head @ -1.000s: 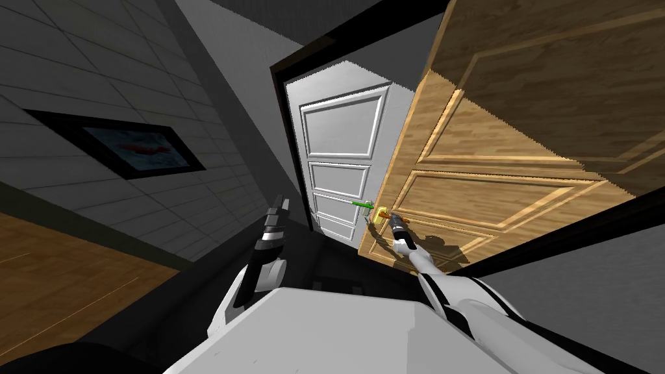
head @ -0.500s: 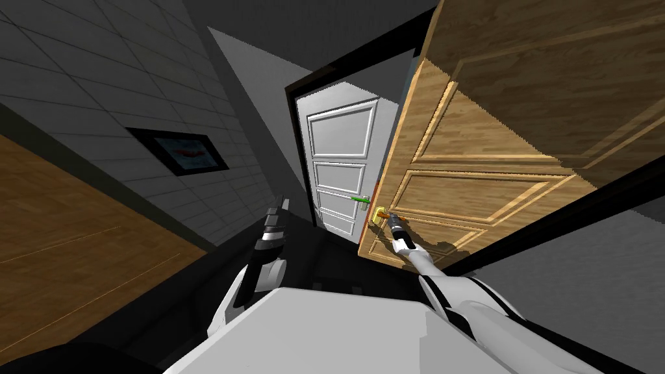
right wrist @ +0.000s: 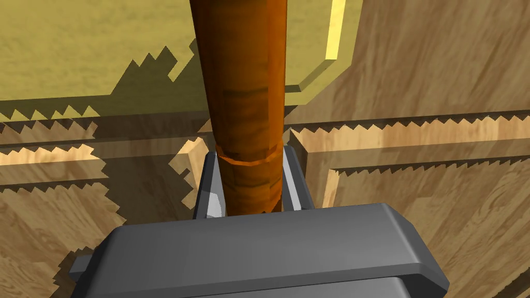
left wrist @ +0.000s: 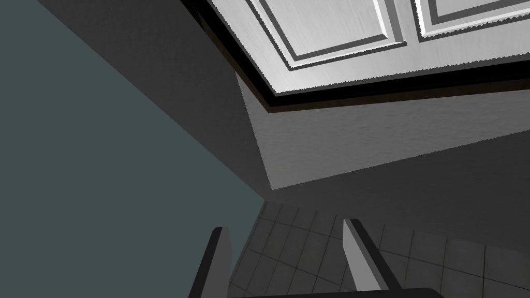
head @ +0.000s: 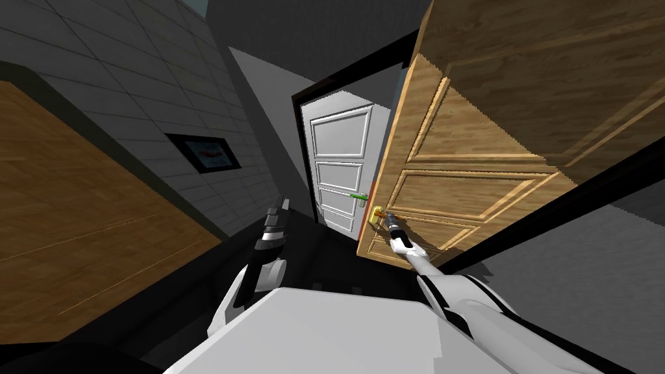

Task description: Pull the door open

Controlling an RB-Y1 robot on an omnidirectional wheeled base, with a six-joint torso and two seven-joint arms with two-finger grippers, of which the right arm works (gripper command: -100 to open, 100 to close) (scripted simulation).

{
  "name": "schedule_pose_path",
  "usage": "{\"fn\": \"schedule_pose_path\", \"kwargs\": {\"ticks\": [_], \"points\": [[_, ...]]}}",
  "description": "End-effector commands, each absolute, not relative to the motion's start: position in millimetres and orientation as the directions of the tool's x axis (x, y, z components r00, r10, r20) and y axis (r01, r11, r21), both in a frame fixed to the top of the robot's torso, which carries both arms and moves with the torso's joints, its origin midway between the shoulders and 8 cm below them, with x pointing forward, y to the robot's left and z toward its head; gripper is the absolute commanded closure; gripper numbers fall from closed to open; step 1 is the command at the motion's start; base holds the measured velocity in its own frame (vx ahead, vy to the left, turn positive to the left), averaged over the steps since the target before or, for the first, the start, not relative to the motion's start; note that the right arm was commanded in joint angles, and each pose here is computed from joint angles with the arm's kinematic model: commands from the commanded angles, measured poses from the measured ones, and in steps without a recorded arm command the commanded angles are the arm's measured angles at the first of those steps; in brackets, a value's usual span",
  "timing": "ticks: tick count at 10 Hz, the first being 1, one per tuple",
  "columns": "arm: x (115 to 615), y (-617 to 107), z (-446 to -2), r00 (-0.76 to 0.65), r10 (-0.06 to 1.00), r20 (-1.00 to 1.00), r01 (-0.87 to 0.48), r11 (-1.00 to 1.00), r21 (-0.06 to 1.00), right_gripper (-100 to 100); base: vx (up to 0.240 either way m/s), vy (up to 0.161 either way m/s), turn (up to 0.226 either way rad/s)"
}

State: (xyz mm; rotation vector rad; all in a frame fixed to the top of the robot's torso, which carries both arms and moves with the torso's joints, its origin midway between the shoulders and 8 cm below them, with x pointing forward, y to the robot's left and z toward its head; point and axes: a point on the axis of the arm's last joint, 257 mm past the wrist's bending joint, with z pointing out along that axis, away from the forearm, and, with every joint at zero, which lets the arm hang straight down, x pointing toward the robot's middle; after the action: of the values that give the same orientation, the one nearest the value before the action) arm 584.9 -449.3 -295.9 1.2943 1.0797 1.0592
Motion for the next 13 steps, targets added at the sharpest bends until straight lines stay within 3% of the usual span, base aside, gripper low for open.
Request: {"fn": "schedule_pose_path", "kwargs": {"ticks": [1, 6, 10, 13], "points": [[585.4, -441.0, -297.0, 0.166, 0.986, -0.005, 0.011, 0.004, 1.0, 100, -0.249, -0.087, 0.115], [589.4, -422.4, -294.0, 0.105, 0.994, -0.004, 0.004, 0.003, 1.0, 100, -0.212, -0.087, 0.103], [590.7, -414.3, -293.2, 0.079, 0.997, -0.003, 0.002, 0.003, 1.0, 100, -0.038, -0.011, 0.018], [591.8, -405.9, -292.6, 0.052, 0.999, -0.001, 0.0, 0.001, 1.0, 100, -0.199, -0.104, 0.108]]}}
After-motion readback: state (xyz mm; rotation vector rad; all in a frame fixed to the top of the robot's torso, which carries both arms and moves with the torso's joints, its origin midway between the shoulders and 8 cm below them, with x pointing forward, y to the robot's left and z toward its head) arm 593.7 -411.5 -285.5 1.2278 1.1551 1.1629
